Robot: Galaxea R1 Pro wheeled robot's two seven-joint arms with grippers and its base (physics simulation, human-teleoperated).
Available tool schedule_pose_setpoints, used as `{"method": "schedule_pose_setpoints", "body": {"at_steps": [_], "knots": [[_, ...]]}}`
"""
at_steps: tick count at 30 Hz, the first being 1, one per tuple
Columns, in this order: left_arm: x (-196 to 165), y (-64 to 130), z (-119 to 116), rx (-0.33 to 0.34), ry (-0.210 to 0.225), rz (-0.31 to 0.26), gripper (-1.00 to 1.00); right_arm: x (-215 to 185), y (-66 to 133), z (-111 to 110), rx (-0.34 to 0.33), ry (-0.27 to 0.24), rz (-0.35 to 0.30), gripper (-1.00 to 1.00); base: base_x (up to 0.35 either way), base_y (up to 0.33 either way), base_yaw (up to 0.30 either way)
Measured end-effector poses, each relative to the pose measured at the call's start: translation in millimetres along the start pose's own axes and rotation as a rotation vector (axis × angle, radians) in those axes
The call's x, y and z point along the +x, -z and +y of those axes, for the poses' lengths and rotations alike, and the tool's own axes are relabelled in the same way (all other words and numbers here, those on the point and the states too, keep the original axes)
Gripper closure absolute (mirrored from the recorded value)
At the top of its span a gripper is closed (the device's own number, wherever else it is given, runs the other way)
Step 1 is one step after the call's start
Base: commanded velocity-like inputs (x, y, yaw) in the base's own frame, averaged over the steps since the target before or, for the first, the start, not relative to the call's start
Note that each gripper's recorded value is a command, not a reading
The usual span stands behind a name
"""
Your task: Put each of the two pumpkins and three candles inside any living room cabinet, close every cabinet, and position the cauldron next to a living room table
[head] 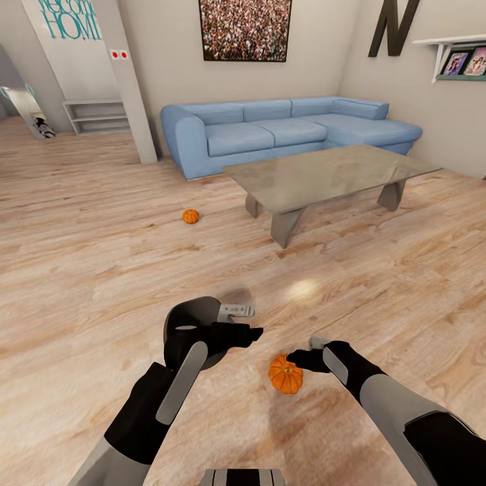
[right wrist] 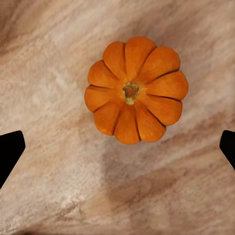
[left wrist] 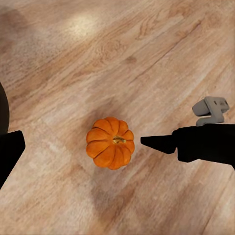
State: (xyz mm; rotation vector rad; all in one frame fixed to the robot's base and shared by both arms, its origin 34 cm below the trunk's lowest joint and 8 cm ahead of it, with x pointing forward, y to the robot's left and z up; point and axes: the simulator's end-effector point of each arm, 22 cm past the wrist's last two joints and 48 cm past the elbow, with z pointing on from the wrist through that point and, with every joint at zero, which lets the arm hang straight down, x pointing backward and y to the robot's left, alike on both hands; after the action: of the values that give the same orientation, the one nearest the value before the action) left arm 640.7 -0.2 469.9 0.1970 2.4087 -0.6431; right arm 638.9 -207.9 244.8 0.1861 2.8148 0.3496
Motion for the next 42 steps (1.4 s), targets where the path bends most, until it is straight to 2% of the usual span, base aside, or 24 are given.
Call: {"method": "schedule_pose_setpoints", "body": {"at_steps": [12,22,42], "knots": [[-0.1,0.2,-0.1,0.0,0.0,0.0,-1.0,0.0,0.3,0.4,-0.002,0.0,0.0,-1.0,0.161,0.0,0.0],[-0.7,0.4,-0.8,0.003,0.0,-0.002,-1.0,0.2,0.0,-0.4,0.002,0.001,0.001,-1.0,0.021,0.0,0.0],[33.2,-29.9,13.8,0.007,0.034,0.072,-1.0,34.8,-36.0,-15.3,0.015,-0.017,0.079,-1.0,0.0,0.0,0.0]]}}
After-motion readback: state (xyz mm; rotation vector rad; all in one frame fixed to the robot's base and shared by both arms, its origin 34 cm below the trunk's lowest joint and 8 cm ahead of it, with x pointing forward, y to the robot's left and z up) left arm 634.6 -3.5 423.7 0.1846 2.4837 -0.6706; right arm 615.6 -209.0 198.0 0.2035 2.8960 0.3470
